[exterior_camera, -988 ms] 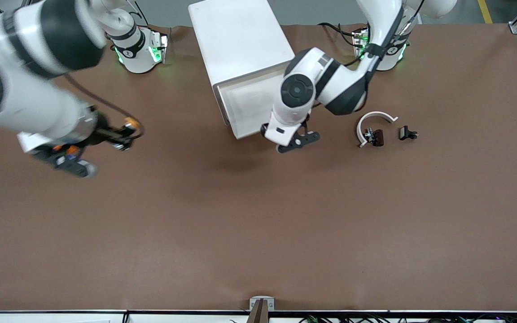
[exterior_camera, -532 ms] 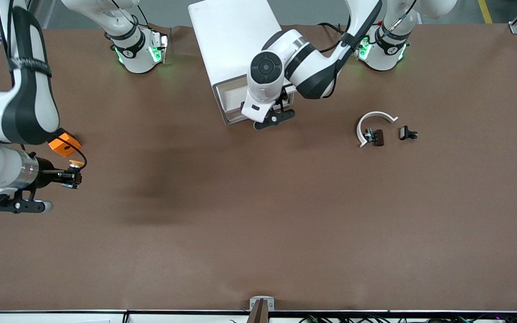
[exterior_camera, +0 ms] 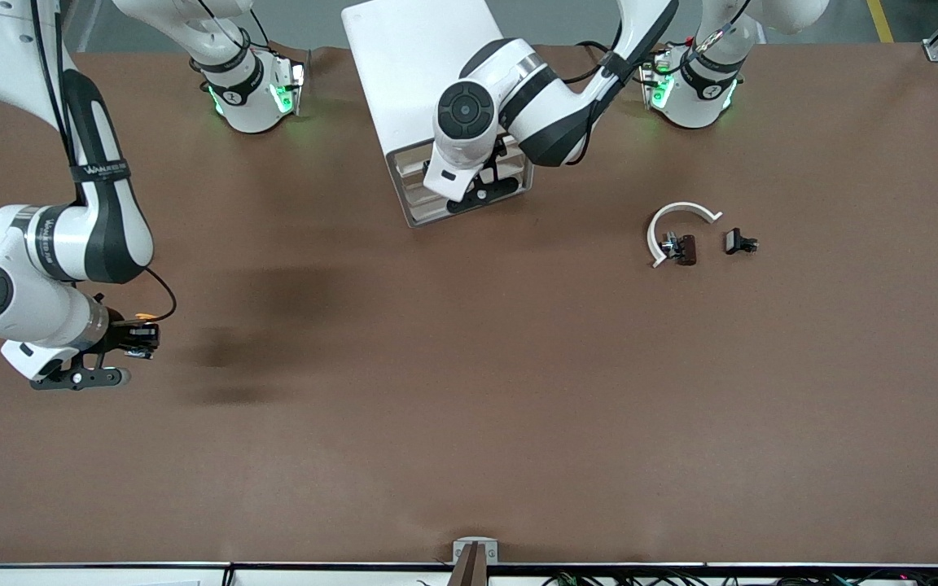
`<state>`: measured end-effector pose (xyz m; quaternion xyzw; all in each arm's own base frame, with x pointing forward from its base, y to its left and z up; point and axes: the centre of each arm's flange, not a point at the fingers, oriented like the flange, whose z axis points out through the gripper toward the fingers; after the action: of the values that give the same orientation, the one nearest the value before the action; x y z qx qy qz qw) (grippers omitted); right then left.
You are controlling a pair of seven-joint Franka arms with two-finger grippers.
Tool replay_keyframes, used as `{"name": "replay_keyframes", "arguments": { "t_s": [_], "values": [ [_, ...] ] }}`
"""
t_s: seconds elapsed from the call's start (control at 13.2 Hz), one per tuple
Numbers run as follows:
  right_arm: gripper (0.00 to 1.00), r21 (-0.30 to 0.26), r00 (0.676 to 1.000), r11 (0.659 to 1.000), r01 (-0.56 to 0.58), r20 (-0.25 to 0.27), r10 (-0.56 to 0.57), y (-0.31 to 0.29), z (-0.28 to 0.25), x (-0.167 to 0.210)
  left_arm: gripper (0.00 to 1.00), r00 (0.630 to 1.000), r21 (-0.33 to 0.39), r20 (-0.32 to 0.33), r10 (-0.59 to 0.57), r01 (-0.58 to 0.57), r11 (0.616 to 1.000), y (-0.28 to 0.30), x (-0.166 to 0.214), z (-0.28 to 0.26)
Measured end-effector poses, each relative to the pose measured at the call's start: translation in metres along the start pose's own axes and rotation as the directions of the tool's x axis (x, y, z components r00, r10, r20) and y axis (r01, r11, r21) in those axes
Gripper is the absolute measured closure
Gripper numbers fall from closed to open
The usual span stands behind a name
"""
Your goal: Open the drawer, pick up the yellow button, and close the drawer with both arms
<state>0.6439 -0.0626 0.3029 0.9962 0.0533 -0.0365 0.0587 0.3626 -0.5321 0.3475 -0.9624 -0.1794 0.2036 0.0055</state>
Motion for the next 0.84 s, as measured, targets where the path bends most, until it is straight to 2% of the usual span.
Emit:
{"name": "replay_keyframes", "arguments": {
  "t_s": [0.23,0.38,0.53,0.61,0.68,0.84],
  "values": [
    [0.58,-0.004,0.998,0.999,0.054,-0.020,-0.054,0.039,0.049,0.000,0.00,0.994,-0.060,0.064,-0.087,0.091,0.994,-0.008,0.036,-0.021],
    [0.58,-0.002,0.998,0.998,0.066,-0.016,-0.066,0.058,0.079,-0.003,0.00,0.984,-0.118,0.071,-0.162,0.170,0.978,-0.025,0.087,-0.052],
    [0.58,0.001,0.997,0.997,0.076,-0.005,-0.076,0.064,0.100,-0.006,0.00,0.965,-0.185,0.076,-0.252,0.262,0.947,-0.056,0.151,-0.091],
    [0.58,0.002,0.996,0.996,0.084,-0.004,-0.084,0.066,0.107,-0.006,0.00,0.956,-0.209,0.062,-0.288,0.295,0.933,-0.078,0.186,-0.110],
    [0.58,0.002,0.996,0.996,0.087,-0.006,-0.087,0.066,0.112,-0.006,0.00,0.953,-0.221,0.020,-0.302,0.299,0.928,-0.104,0.219,-0.127],
    [0.58,0.003,0.996,0.996,0.091,-0.004,-0.091,0.064,0.119,-0.006,0.00,0.955,-0.199,-0.120,-0.270,0.243,0.949,-0.146,0.265,-0.154]
  ]
}}
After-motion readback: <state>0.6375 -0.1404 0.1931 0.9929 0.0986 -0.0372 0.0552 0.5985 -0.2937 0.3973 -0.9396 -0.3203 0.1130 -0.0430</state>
